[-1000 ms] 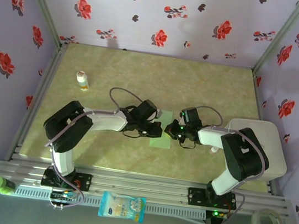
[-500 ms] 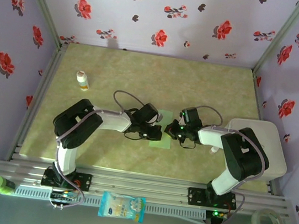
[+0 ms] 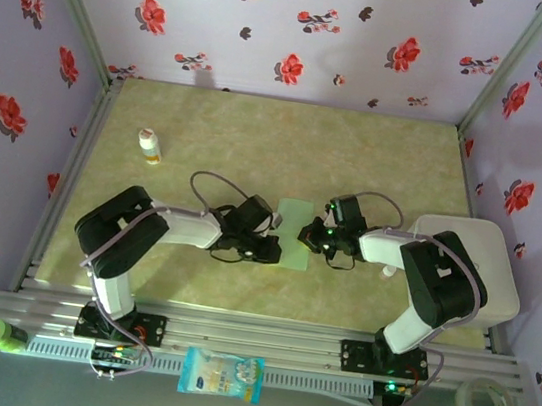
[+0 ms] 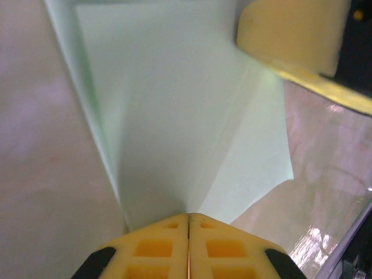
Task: Fold a paper plane with a square sheet of paper (pick it up from the middle)
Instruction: Fold the triangle a second time at the center of the table.
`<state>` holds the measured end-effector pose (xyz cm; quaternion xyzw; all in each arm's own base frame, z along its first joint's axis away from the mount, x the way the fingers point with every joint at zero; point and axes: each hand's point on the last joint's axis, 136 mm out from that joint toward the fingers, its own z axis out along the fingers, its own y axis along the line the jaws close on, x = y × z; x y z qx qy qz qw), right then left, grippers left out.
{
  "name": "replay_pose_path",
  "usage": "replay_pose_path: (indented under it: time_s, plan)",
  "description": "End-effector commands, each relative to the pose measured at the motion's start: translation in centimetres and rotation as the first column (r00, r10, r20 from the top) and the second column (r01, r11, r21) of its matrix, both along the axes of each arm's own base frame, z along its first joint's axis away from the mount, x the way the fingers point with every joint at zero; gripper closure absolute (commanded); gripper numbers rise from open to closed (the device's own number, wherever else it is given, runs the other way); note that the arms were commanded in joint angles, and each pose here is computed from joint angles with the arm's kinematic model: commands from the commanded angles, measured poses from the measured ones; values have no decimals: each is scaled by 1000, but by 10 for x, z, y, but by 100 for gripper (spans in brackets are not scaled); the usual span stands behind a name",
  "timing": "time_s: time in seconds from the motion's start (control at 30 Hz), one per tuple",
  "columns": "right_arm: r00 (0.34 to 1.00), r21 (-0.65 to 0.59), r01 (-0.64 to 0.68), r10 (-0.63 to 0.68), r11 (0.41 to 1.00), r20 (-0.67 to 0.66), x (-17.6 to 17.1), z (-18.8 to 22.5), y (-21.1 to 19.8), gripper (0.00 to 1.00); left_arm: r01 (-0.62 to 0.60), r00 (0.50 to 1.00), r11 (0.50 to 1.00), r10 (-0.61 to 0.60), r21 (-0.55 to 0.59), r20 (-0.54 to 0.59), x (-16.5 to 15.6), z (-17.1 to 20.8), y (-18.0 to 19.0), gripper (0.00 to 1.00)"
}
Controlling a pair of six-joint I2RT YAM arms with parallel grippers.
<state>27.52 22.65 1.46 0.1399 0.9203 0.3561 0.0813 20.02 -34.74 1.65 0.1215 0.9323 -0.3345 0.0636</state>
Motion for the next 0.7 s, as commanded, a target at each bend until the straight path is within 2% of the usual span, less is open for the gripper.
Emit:
replay_pose_path:
  time_s: [0.0,0.17,0.27,0.53,0.67]
  plan:
    - [991,-167,27,-48,986,-121,-25,-41,-35,100,35,995,984,-18,174,-97,-35,-30,44,92]
    - [992,-161,23,-42,987,-118,-24,-39,-33,100,40,996,983,-26,179,-83,-39,-23,51,93]
    - [995,-132,4,-18,991,-101,-18,-31,-26,100,29,999,988,-25,153,-27,-30,-3,47,94]
    - [993,-45,-93,96,995,64,19,40,10,92,-81,990,997,79,7,120,28,60,40,96]
    - [994,-106,-46,56,993,94,16,61,-5,87,-41,990,997,49,-59,132,46,75,20,96]
